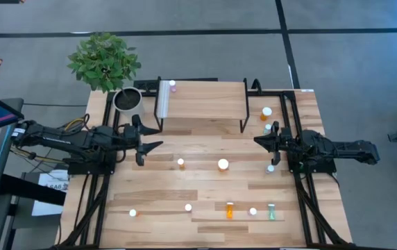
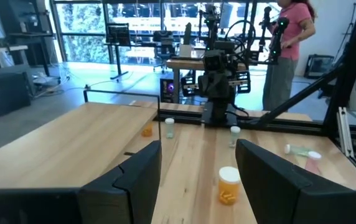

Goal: Pick and place medicine bottles onto shelf by color
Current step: Put the top large orange pill bottle on the shelf

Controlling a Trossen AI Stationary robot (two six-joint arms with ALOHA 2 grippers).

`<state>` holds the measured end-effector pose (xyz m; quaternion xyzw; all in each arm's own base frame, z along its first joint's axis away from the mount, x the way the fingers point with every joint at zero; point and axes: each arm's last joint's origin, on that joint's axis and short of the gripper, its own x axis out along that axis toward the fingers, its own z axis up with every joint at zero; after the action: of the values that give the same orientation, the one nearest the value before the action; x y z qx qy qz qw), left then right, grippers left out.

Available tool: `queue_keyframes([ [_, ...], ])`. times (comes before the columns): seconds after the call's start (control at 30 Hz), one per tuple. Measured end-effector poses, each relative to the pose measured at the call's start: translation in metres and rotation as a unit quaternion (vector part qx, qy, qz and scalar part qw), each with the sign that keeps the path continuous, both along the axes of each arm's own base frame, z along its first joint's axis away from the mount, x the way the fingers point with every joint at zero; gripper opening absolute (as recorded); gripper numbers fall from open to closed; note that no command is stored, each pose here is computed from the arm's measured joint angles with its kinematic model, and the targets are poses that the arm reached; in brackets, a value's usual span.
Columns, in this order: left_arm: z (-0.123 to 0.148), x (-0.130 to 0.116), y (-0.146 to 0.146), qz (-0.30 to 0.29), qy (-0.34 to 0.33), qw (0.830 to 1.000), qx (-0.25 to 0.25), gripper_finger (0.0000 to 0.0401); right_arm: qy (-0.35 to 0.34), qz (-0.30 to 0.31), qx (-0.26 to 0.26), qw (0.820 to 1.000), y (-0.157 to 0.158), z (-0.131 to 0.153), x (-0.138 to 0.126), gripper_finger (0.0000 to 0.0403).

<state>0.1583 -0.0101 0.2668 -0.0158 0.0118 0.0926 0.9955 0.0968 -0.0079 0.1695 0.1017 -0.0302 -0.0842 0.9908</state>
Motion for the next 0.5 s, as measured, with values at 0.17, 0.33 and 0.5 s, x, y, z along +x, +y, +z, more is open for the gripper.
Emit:
queue_keyframes([
  [0.17, -0.0016, -0.0001, 0.0, 0.0, 0.005, 1.0, -0.017, 0.0194, 0.0, 0.0, 0.0, 1.0, 0.0, 0.0, 0.0, 0.0052],
  [0.33, -0.003, -0.0001, -0.0005, -0.006, 0.009, 0.999, -0.039, 0.0194, 0.0, 0.0, 0.0, 1.0, 0.0, 0.0, 0.0, 0.0052],
  [0.5, -0.0094, -0.0006, -0.001, -0.012, 0.037, 0.997, -0.069, 0.0194, 0.0, 0.0, 0.0, 1.0, 0.0, 0.0, 0.0, 0.0052],
])
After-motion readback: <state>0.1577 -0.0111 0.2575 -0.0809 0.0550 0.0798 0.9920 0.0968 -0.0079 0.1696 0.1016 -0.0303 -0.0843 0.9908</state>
